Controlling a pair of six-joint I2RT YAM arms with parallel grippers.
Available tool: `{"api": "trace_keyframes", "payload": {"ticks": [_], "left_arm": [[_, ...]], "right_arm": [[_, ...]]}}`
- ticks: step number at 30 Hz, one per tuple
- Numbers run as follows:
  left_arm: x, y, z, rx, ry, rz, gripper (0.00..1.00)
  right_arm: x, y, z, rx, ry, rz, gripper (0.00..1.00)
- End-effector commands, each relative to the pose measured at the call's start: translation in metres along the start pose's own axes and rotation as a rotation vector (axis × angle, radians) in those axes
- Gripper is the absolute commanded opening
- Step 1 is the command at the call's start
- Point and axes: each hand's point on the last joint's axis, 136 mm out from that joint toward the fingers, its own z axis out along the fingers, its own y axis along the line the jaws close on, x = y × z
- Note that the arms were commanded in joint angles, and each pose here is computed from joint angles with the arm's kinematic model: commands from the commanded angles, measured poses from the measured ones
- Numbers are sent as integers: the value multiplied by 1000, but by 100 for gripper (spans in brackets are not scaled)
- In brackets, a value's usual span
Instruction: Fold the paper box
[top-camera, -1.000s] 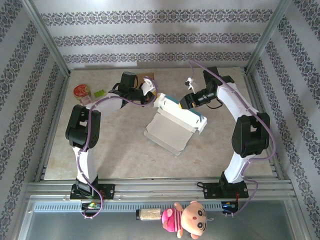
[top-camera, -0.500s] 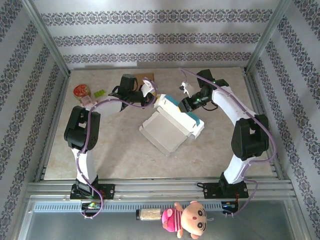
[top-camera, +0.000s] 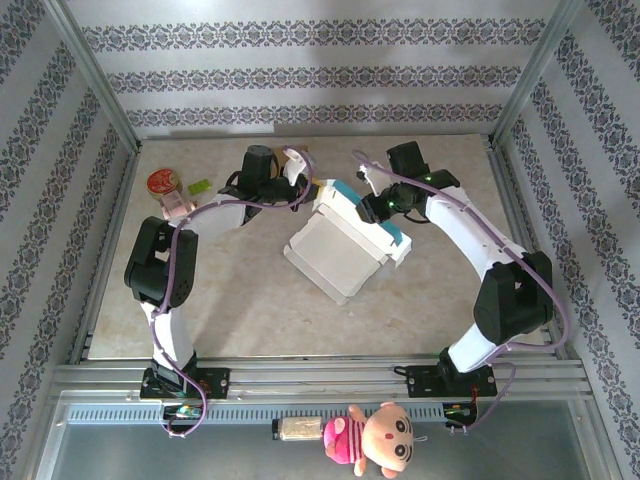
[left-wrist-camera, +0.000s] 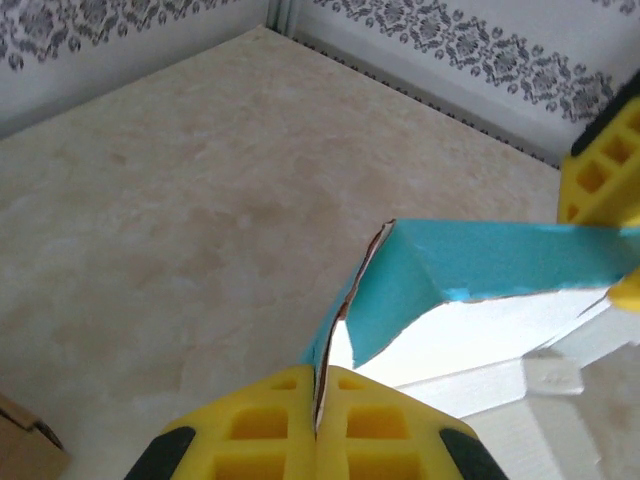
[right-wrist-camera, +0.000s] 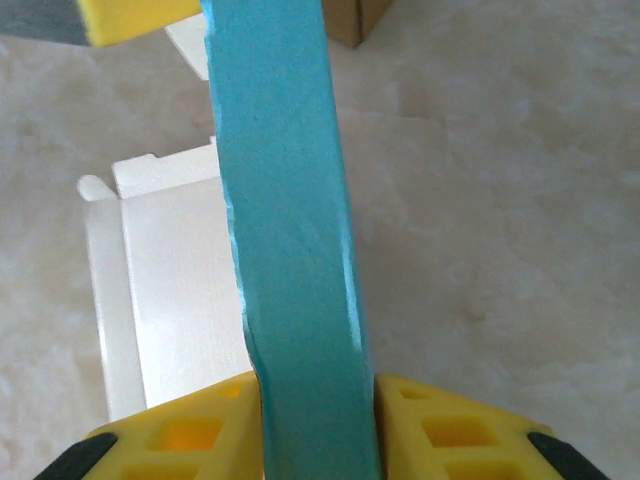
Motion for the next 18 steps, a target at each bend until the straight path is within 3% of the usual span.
{"api": "trace_keyframes", "payload": {"ticks": [1,9,18], "left_arm": [[-32,-17,4,5,-78,-158,0],[-21,-7,20,-50,-56,-424,0],[41,-5,25,-64,-19,-481,7]], "right_arm": [[-7,-9,2,112,-40,-8,32],[-2,-16,10,233,-37,-27,33],[11,-5,21,281,-4,-145,32]]}}
